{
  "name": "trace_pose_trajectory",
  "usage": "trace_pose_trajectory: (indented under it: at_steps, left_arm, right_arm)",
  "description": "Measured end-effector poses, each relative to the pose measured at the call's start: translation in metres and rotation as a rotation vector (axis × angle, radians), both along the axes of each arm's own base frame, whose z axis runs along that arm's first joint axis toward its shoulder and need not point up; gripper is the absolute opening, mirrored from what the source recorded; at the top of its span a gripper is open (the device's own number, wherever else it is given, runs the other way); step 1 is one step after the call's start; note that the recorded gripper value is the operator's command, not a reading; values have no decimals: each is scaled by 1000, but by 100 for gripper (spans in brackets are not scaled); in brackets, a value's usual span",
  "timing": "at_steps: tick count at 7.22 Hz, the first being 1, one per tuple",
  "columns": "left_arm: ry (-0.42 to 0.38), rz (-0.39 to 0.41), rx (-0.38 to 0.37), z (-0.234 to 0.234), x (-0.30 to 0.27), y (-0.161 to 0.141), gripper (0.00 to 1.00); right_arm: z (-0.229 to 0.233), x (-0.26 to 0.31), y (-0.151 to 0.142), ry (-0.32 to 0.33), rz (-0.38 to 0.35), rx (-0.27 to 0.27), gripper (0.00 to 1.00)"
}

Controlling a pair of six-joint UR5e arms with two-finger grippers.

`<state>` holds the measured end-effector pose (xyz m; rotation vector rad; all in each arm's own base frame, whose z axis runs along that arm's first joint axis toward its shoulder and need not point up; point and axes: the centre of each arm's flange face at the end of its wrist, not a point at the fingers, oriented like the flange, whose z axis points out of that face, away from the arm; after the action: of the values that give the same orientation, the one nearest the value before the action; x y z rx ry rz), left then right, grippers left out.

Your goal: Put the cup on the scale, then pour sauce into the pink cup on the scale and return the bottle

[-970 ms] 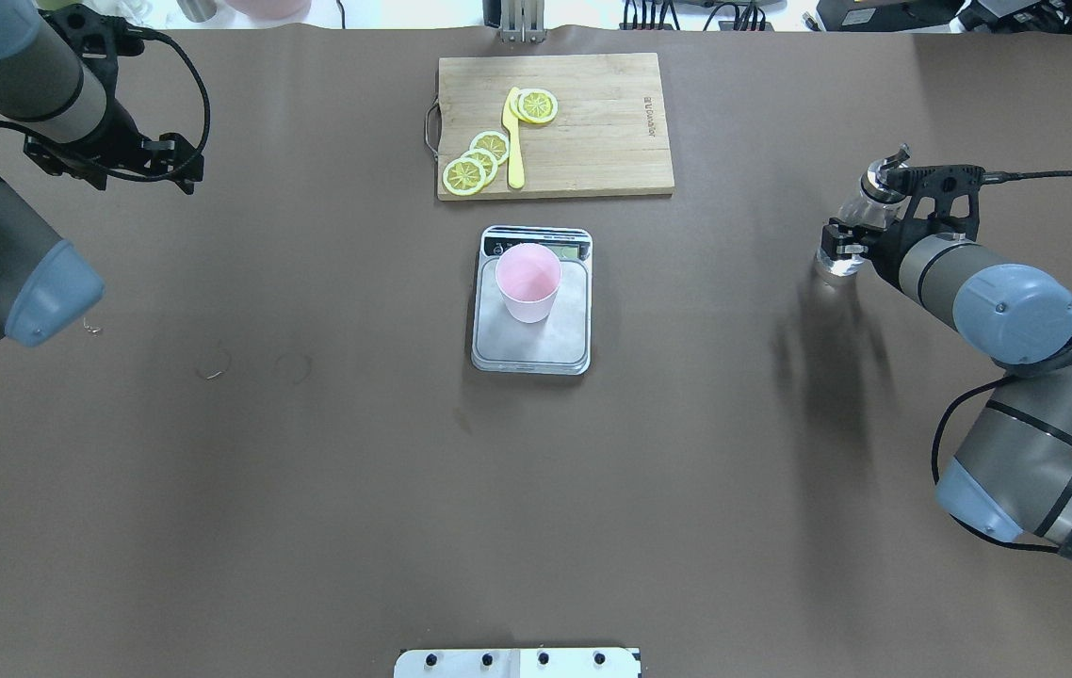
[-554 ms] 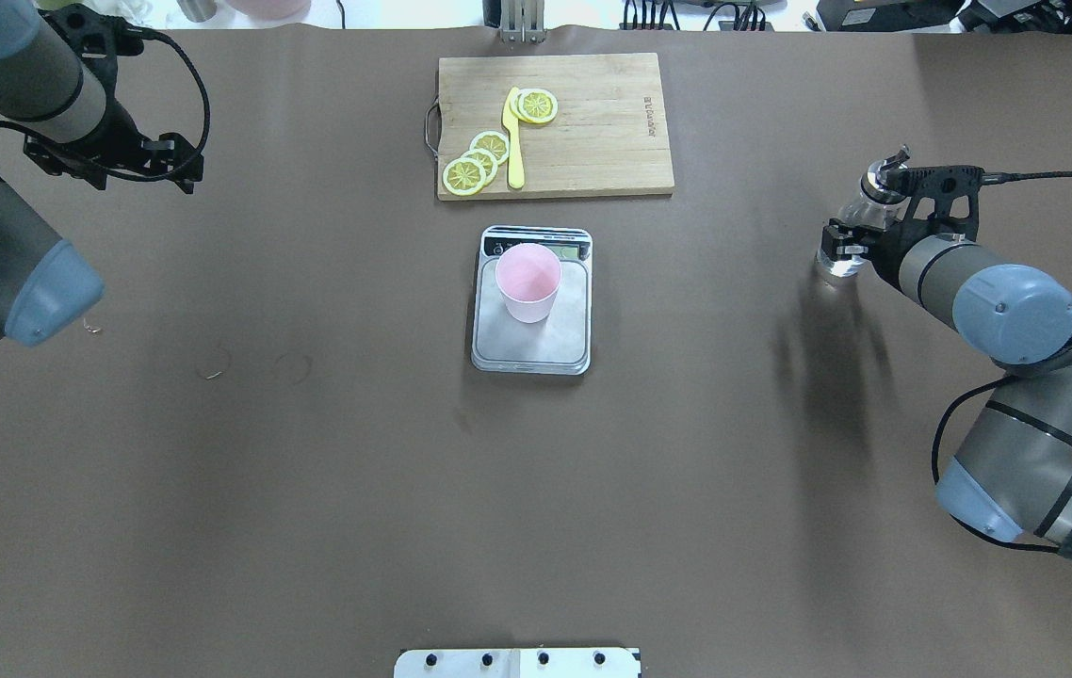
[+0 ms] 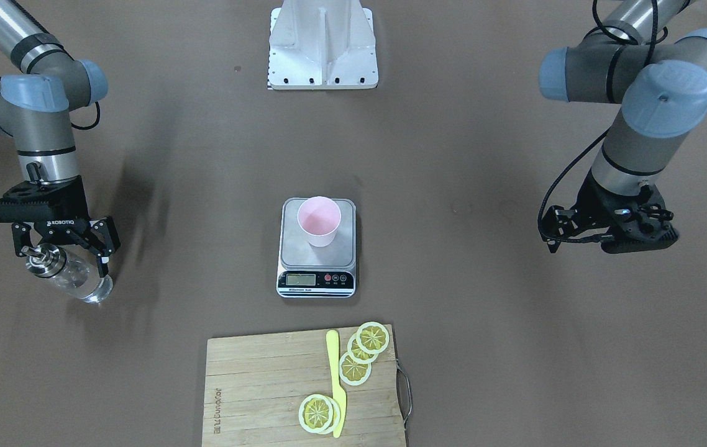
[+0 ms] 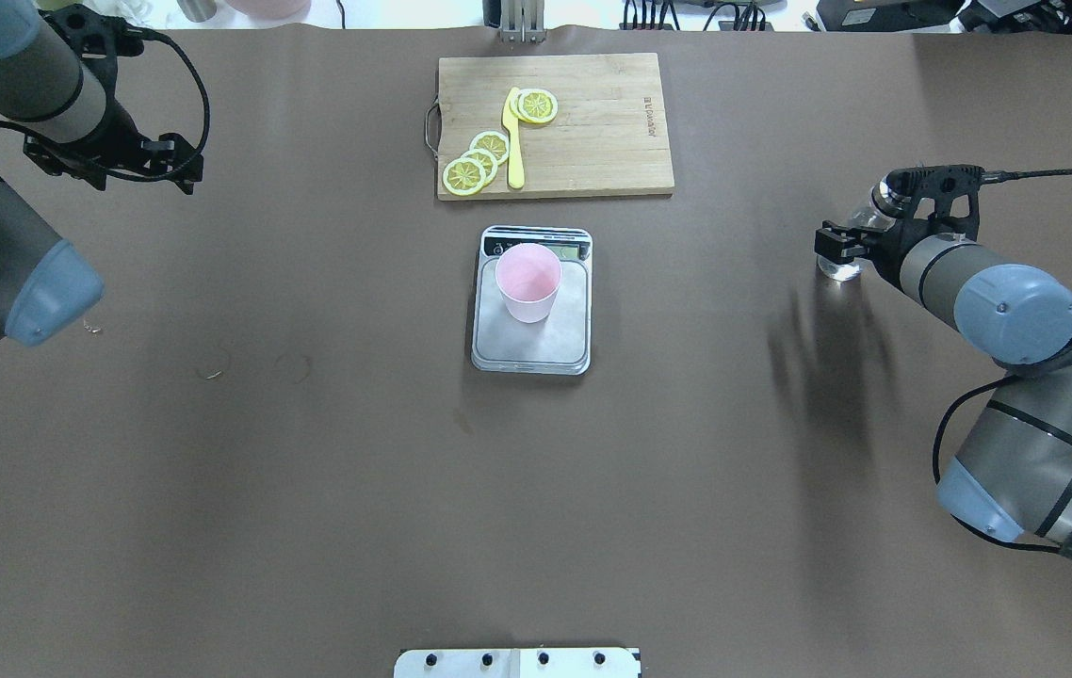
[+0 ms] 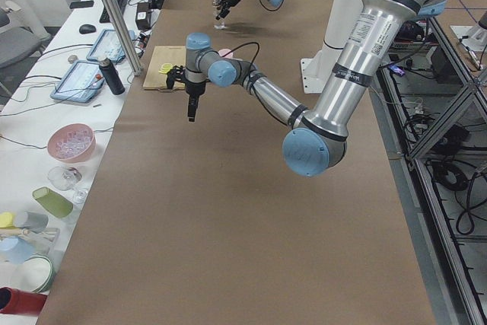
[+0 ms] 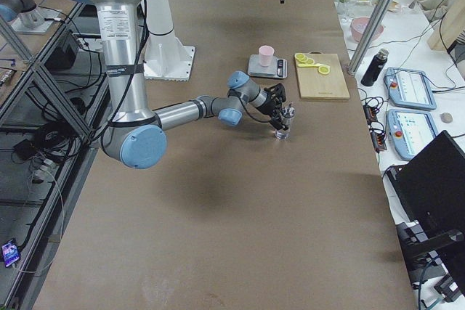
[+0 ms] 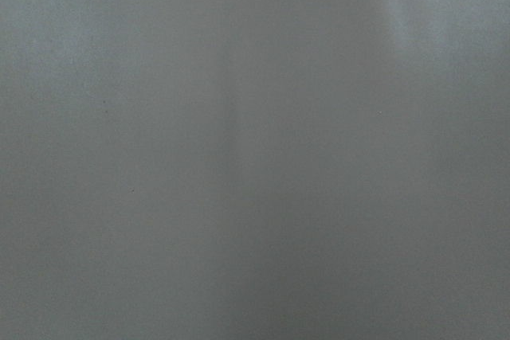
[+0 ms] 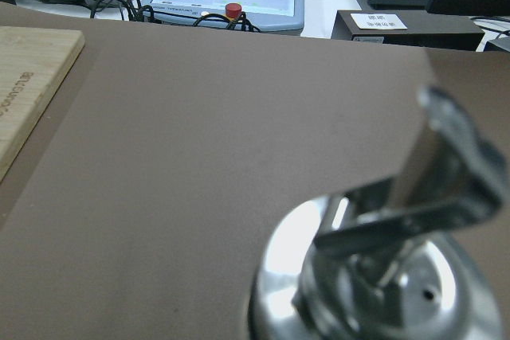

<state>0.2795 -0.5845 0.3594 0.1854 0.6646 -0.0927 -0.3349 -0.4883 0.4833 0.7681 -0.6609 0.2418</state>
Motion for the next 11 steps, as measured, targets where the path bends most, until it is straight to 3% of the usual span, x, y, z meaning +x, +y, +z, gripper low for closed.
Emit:
trace_pose_trajectory:
  at_steps: [3, 6, 8, 10, 11]
  left_arm:
    - [-1, 1, 0, 1, 0, 0, 99]
    - [0, 0, 0, 0, 0, 0, 99]
    - [-2, 1, -2, 2, 0, 0, 99]
    - [-2, 1, -2, 2, 0, 1, 99]
    - [-1, 1, -1, 2, -1, 1, 99]
  right_arm:
    - [3, 11, 16, -8, -3, -6, 100]
    - [-16, 45, 64, -46, -53, -1, 100]
    - [-41, 89, 94, -86, -118, -32, 100]
    - [-74, 166, 84, -115, -195, -106, 100]
    - [-81, 204, 66, -92, -242, -121, 100]
